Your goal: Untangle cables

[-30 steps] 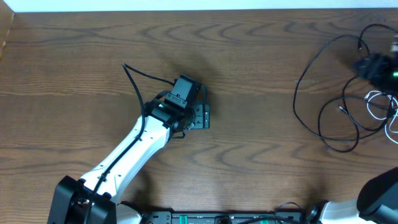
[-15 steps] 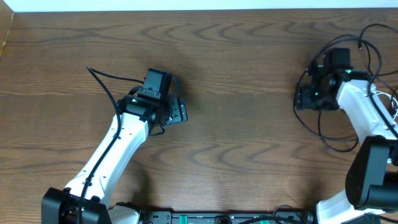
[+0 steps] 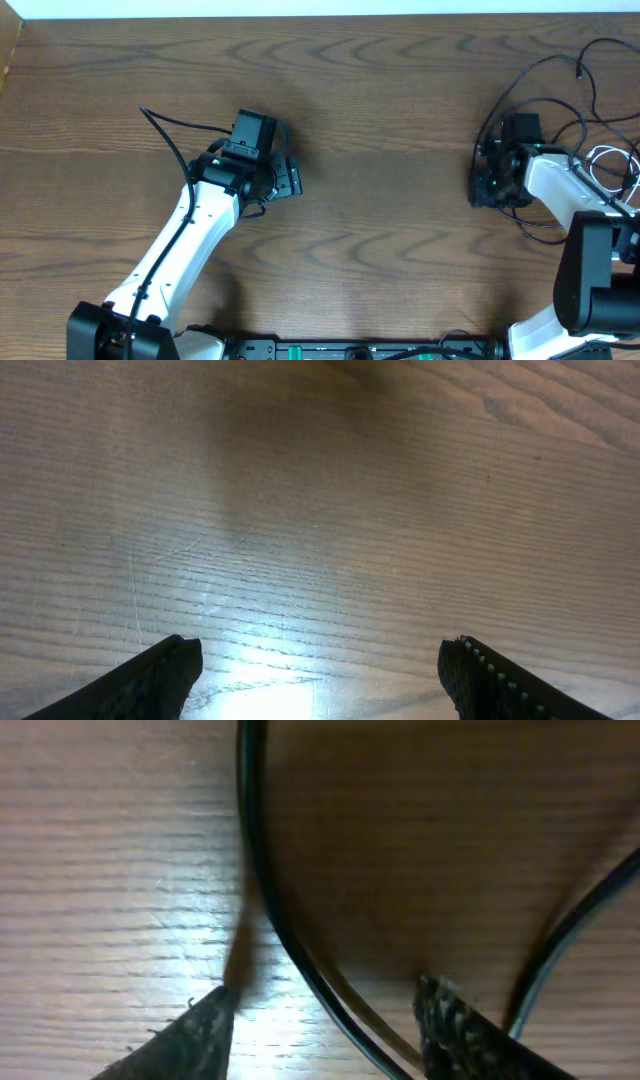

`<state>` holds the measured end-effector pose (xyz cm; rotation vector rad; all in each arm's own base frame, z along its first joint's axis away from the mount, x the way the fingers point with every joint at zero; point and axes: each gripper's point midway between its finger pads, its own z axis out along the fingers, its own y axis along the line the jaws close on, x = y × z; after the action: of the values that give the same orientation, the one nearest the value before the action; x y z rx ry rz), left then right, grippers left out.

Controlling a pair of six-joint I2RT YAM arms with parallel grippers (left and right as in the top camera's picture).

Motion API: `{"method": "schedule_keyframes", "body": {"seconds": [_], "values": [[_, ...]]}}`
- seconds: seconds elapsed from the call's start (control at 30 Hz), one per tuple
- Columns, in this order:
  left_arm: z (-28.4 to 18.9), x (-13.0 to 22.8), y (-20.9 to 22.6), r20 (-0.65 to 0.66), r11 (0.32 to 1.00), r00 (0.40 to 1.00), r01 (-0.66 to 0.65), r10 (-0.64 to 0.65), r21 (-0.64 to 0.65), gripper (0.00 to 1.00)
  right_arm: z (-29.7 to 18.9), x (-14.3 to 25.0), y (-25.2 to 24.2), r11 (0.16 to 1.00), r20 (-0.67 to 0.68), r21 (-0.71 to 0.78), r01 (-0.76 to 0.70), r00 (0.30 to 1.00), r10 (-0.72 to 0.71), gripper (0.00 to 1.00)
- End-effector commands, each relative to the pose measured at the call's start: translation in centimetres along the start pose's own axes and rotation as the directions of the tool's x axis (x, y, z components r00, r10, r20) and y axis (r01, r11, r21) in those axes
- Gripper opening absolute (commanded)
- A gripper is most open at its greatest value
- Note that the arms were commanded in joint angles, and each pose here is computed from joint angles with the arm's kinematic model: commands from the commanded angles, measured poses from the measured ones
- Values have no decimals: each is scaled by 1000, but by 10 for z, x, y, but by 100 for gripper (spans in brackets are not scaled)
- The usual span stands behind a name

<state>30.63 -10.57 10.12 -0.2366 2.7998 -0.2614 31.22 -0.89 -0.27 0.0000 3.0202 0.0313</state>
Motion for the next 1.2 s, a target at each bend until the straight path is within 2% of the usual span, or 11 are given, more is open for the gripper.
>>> {"method": "schedule_keyframes", "body": {"seconds": [0.0, 0.1, 0.2, 0.47, 0.63, 0.77, 0.9, 0.97, 1.07, 1.13, 1.17], "values": [[-5, -3, -1, 13, 1000, 1000, -6, 6, 6, 81, 15, 26, -6, 998, -60, 43, -51, 997, 53, 41], [-5, -2, -3, 6, 1000, 1000, -6, 6, 21, 81, 16, 23, -14, 993, -36, 75, -90, 995, 93, 13], [-5, -2, -3, 5, 1000, 1000, -6, 6, 21, 81, 15, 12, -17, 992, 4, 74, -100, 995, 100, 1], [-5, -2, -3, 6, 1000, 1000, -6, 6, 21, 81, -38, -64, -37, 986, 180, 71, -154, 974, 139, 1], [-5, -1, -4, 3, 1000, 1000, -6, 6, 24, 81, -117, -118, -125, 894, 396, 90, -439, 839, 373, 1], [-5, -1, -4, 1, 1000, 1000, -7, 7, 23, 81, -143, -106, -185, 804, 444, 80, -590, 743, 501, 1], [-5, -1, -4, 1, 1000, 1000, -7, 7, 23, 81, -133, -58, -228, 648, 393, 110, -754, 632, 668, 1], [-5, -1, -4, 2, 1000, 1000, -7, 7, 23, 81, -127, -40, -237, 587, 361, 89, -805, 575, 734, 13], [-5, -1, -4, 2, 1000, 1000, -8, 8, 23, 81, -124, -47, -226, 599, 315, -51, -799, 556, 769, 56], [-5, -2, -3, 6, 1000, 1000, -17, 17, 18, 81, -130, -76, -200, 696, 302, -244, -676, 629, 717, 72], [-5, -3, -2, 12, 1000, 1000, -25, 25, 11, 81, -135, -87, -186, 736, 311, -313, -600, 668, 677, 72]]}}
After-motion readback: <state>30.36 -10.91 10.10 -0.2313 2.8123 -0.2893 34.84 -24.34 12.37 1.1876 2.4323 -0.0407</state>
